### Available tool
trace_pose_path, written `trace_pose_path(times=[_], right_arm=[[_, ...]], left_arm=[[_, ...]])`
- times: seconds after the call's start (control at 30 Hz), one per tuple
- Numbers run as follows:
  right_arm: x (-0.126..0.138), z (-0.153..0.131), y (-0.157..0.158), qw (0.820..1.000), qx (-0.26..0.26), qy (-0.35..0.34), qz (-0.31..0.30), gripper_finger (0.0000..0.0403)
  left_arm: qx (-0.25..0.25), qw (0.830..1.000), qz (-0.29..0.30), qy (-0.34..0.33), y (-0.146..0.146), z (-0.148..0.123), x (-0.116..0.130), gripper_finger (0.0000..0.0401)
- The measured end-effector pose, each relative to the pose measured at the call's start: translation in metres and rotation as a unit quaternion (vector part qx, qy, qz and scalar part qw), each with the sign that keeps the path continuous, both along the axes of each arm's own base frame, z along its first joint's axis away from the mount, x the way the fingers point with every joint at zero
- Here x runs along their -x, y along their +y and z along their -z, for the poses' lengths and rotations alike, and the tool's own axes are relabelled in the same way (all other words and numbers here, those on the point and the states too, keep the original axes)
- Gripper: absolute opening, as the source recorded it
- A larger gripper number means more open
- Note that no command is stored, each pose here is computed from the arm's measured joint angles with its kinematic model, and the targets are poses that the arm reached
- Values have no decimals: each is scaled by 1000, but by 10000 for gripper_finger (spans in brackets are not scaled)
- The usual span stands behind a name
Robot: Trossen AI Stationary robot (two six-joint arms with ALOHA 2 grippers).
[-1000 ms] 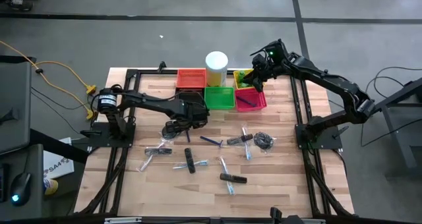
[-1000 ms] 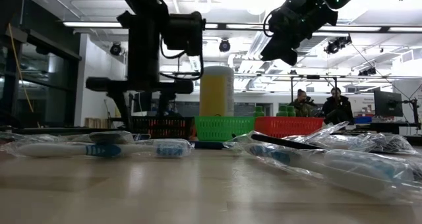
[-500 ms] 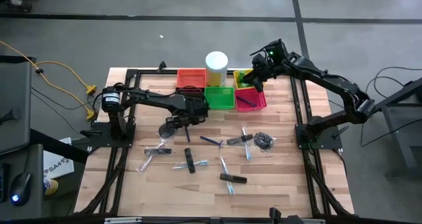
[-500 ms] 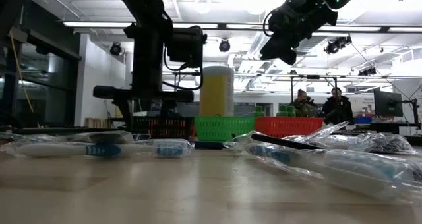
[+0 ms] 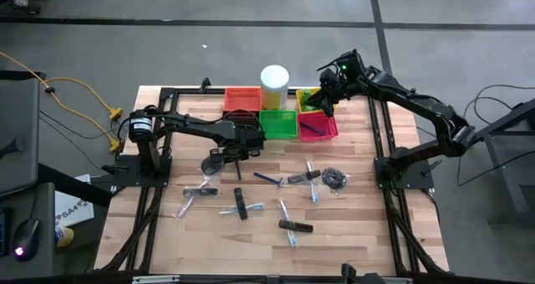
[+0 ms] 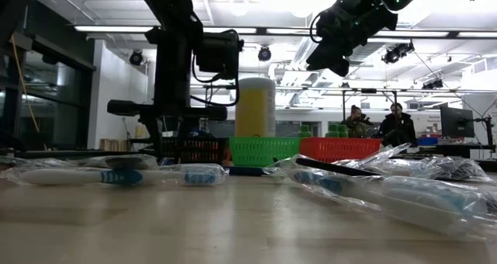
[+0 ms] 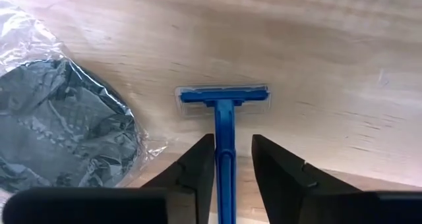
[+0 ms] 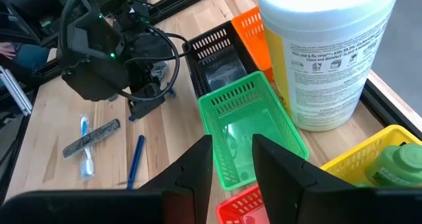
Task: Pick & Place Travel size toiletries
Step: Put the blue razor into the red bin
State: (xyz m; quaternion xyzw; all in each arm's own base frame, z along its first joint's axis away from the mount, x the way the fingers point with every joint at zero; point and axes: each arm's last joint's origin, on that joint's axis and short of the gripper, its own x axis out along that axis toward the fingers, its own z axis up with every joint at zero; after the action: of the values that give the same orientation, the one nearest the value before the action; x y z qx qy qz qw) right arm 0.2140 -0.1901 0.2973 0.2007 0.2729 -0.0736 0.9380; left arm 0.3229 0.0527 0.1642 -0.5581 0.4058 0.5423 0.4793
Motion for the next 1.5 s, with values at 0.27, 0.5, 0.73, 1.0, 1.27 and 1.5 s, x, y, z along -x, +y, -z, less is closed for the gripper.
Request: trace_pose_path(times=[0.27,0.5,0.73,1.0,1.27,1.5], right_arm=[[0,0,0,1000,0,0,0,100],[0,0,0,1000,0,0,0,100],[0,0,0,1000,2,1,0,100],[2,3,4,999,-7,8,-36,100],[-11,3,23,990,-5,-21,-136,102],[-32,-4,42,979,47,-59,-191,140]], left_arm=[[15,1000,3,-7,-1,9,0,97],[24,1000,7,-10,-2,13,4,82],[22,998,54,-12,-2,11,5,31],[-53,988,110,-89,0,-26,6,31],[-301,904,211,-218,1,-101,8,31],[-477,770,311,-287,3,-152,2,31]])
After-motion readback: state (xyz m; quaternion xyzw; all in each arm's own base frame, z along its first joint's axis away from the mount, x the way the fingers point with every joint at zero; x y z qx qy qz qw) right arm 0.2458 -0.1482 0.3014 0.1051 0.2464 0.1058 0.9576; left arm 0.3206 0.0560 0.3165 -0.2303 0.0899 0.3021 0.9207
